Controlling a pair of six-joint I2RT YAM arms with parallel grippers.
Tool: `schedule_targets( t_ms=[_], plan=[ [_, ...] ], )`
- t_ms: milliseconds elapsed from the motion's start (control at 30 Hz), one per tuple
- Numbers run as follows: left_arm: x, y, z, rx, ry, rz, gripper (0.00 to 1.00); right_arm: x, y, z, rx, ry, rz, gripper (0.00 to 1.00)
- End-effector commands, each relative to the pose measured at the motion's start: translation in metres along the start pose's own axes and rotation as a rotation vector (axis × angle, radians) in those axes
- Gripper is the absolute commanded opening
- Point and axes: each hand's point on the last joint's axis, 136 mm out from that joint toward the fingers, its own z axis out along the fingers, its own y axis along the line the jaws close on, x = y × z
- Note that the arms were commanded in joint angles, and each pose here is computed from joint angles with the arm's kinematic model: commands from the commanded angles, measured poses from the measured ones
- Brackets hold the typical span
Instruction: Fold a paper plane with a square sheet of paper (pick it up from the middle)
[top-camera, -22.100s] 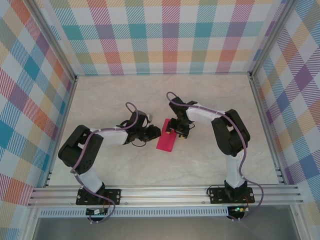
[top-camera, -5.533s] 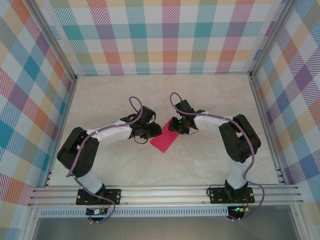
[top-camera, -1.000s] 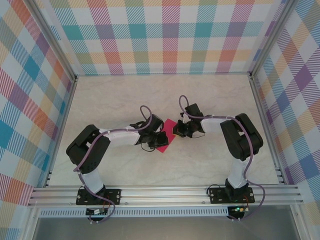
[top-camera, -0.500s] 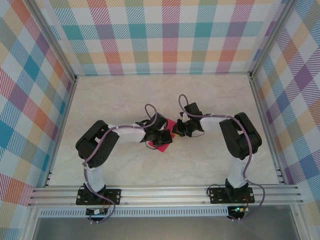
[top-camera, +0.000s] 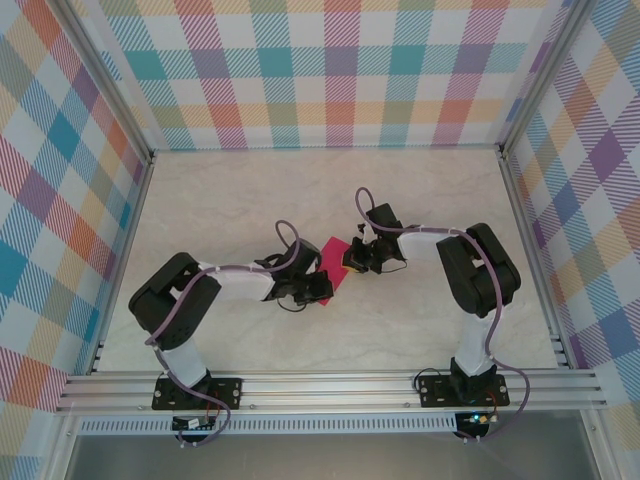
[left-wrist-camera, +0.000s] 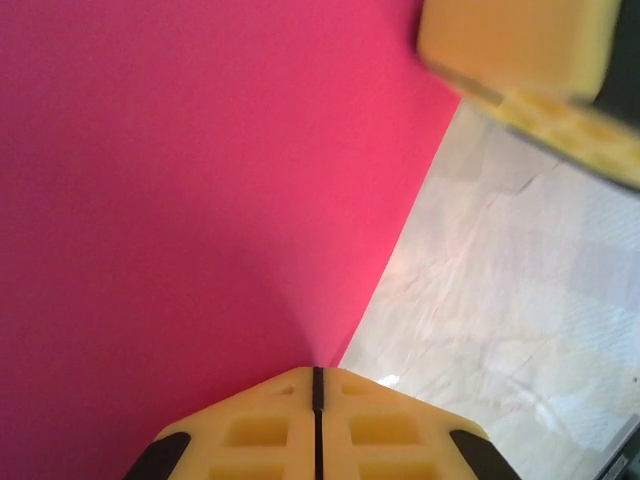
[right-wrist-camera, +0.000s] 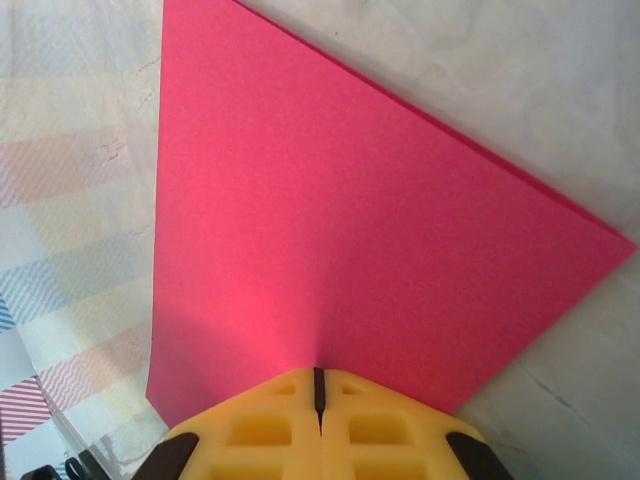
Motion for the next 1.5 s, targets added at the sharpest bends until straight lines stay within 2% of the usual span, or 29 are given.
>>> schedule_targets(
  t_ms=[0, 133, 300, 400, 567, 667, 767, 833, 1133, 1300, 1467],
  plan=[
    [0.050, 0.040, -0.008, -0.116, 0.152, -0.057, 0.07, 0.009, -0.050, 0.016, 0.166, 0.023, 0.077, 0.02],
    [0.060, 0.043, -0.016, -0.116, 0.177, -0.033, 0.07, 0.009, -0.051, 0.018, 0.168, 0.028, 0.079, 0.02],
    [0.055, 0.041, -0.021, -0.129, 0.164, -0.007, 0.07, 0.008, -0.048, 0.017, 0.160, 0.027, 0.071, 0.02],
    [0.039, 0.032, -0.030, -0.143, 0.102, 0.013, 0.09, 0.004, -0.036, 0.011, 0.131, 0.014, 0.046, 0.02],
    [0.001, 0.017, -0.060, -0.176, -0.037, 0.029, 0.19, -0.007, 0.004, -0.018, 0.045, -0.047, -0.049, 0.05],
    [-0.018, 0.017, -0.071, -0.171, -0.087, 0.011, 0.31, -0.011, 0.022, -0.038, 0.027, -0.092, -0.095, 0.14],
    [-0.027, 0.023, -0.073, -0.166, -0.096, -0.023, 0.45, -0.015, 0.020, -0.051, 0.084, -0.138, -0.101, 0.32],
    [-0.031, 0.028, -0.070, -0.155, -0.095, -0.048, 0.48, -0.018, 0.016, -0.056, 0.123, -0.164, -0.091, 0.40],
    [-0.035, 0.043, -0.052, -0.102, -0.064, -0.163, 0.62, -0.033, 0.017, -0.045, 0.143, -0.157, -0.061, 0.45],
    [-0.037, 0.043, -0.048, -0.095, -0.059, -0.166, 0.62, -0.036, 0.017, -0.037, 0.142, -0.141, -0.056, 0.48],
    [-0.038, 0.040, -0.046, -0.080, -0.053, -0.161, 0.57, -0.035, 0.016, -0.036, 0.139, -0.133, -0.057, 0.47]
  ],
)
